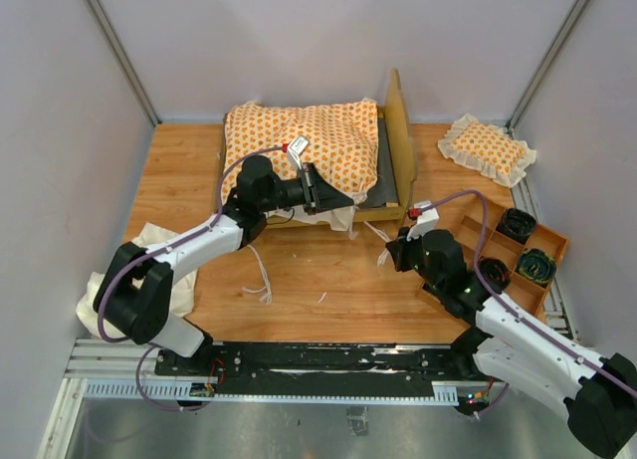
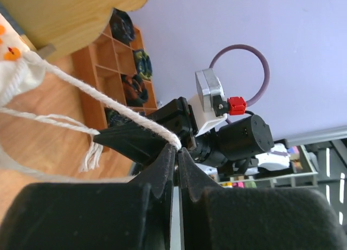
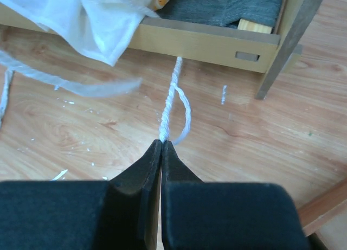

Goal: Set up the pet bed
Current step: Cross the ropes over the mattress.

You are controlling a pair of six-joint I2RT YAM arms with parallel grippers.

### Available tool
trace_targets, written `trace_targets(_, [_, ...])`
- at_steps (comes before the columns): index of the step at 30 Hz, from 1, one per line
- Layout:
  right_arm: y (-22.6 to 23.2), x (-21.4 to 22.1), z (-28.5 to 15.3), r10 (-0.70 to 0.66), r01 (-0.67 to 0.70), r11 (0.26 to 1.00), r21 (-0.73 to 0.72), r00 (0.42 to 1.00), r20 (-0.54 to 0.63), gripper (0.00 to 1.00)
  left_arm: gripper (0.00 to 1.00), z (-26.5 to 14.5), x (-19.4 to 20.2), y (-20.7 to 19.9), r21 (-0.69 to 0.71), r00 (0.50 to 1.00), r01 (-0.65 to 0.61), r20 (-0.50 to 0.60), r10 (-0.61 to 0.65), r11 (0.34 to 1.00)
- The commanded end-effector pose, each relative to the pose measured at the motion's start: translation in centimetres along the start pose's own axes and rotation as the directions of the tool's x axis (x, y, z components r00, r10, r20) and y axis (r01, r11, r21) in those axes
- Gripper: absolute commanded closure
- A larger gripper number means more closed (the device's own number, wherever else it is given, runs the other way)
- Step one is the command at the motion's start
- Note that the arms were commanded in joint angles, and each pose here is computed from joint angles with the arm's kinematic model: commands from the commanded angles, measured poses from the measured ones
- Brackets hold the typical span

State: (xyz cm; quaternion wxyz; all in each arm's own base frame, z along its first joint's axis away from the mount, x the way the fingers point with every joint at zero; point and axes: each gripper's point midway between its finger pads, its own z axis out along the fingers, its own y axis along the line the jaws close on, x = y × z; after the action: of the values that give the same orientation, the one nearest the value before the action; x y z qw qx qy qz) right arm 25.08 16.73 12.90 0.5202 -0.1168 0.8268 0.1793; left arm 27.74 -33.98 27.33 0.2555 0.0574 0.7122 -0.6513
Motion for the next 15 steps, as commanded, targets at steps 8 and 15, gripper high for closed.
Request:
trace_targets(8, [1.9,4.6,0.1,0.081,-0.090,0.990,-0.110,0.993,-0.085,1.00,0.84,2.5,3.2,-4.2,0.177,0.995,0.034,-0.102,-0.016,0.984])
trace_targets(15, [1.1,3.5,-0.8,0.064,-0.069,0.995,-0.072,0.996,-0.064,1.00,0.92,2.1,5.7,3.9,0.016,0.995,-0.040,-0.088,0.041,0.999])
